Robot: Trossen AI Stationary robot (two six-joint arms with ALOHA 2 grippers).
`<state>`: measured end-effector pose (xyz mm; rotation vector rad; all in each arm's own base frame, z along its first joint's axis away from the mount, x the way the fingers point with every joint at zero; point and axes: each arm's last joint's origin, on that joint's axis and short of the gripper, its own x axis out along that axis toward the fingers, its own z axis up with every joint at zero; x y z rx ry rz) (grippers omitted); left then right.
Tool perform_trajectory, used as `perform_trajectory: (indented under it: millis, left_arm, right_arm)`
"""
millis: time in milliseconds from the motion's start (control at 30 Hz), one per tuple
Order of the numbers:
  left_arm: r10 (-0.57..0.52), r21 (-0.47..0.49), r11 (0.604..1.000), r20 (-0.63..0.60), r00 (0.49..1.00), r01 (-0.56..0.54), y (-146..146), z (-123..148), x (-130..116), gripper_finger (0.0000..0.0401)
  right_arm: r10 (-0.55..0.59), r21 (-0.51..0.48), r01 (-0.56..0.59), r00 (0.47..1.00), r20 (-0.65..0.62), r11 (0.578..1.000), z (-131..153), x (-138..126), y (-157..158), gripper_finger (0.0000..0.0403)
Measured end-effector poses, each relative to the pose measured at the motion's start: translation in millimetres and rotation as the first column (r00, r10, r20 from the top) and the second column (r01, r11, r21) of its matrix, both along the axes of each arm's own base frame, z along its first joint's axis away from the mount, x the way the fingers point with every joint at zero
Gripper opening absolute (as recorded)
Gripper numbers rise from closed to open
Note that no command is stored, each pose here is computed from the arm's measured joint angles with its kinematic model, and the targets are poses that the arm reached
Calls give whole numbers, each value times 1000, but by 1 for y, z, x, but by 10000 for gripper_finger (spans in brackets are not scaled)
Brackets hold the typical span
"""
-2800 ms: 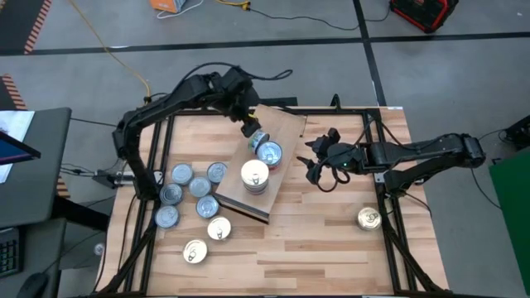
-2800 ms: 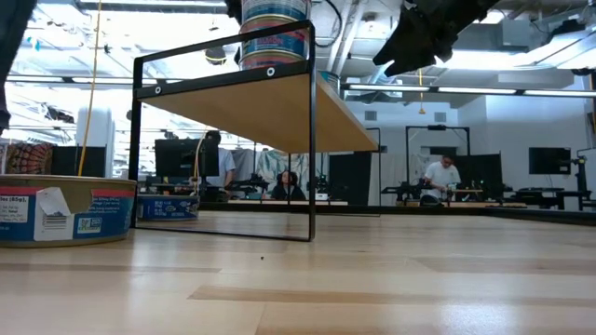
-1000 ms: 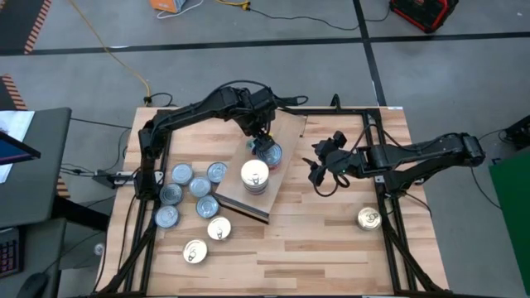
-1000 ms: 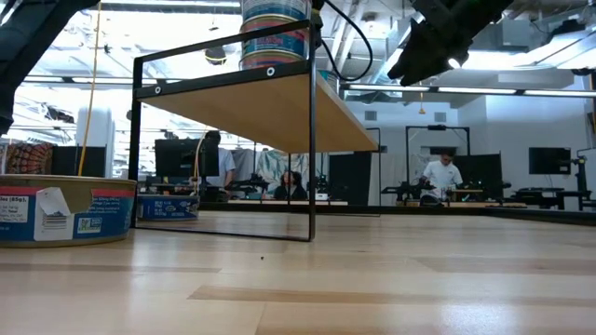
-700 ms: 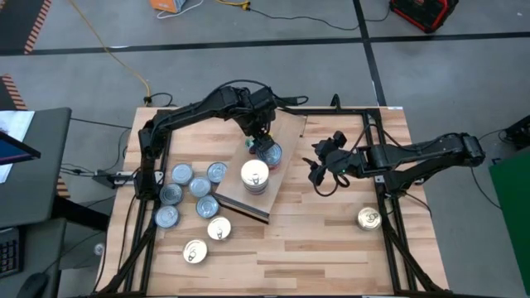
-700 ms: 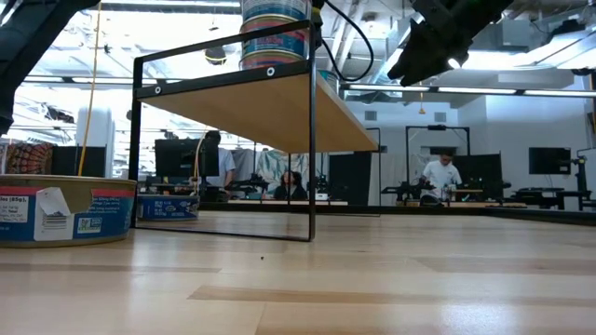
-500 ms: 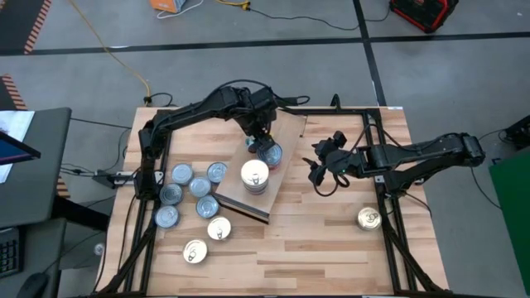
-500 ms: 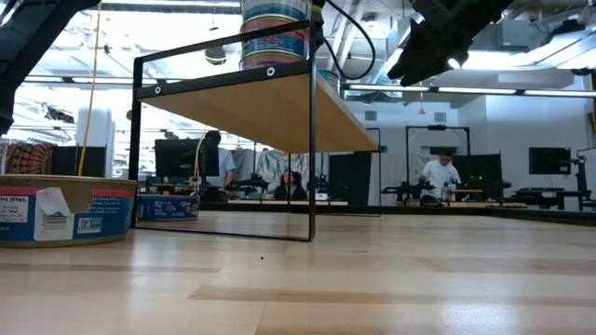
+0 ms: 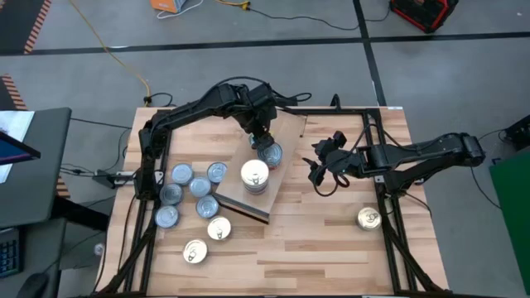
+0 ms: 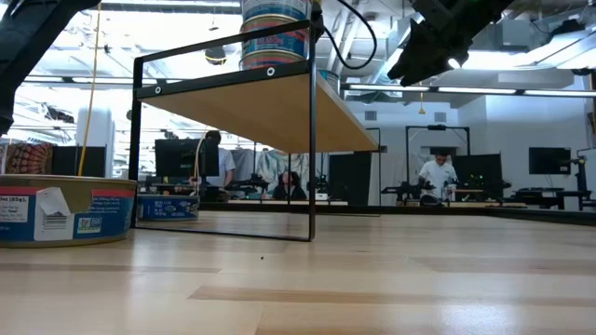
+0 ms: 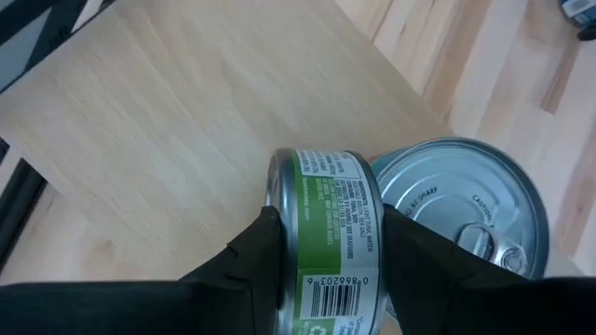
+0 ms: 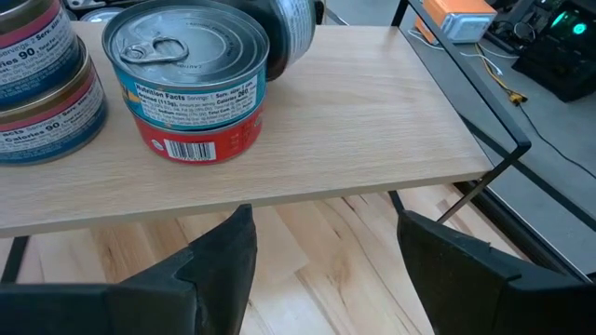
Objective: Stack canned seafood by type on shelf
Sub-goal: Put the green white tuna can on the shelf
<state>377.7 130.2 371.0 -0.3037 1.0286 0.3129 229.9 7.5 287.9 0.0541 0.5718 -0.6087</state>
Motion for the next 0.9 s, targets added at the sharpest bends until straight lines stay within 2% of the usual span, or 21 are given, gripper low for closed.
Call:
perform_trajectory:
  millis: [133, 300, 600, 900]
  left_arm:
    - [-22, 31, 999, 5, 1000, 22, 3, 1, 0, 144]
    - [-28, 0, 1000, 59, 998, 29, 21, 3, -4, 143]
    - [-27, -156, 984, 328, 944, 83, 62, 13, -6, 143]
    - [-19, -258, 960, 340, 940, 113, 77, -19, 11, 144]
  right_arm:
    - [-1, 1, 1, 1000, 1, 1000, 0, 0, 0, 285]
    - [-3, 4, 3, 1000, 3, 1000, 0, 0, 0, 285]
    - [-4, 4, 4, 1000, -7, 1000, -1, -1, 0, 285]
    - [-16, 10, 17, 1000, -22, 1000, -2, -2, 0, 285]
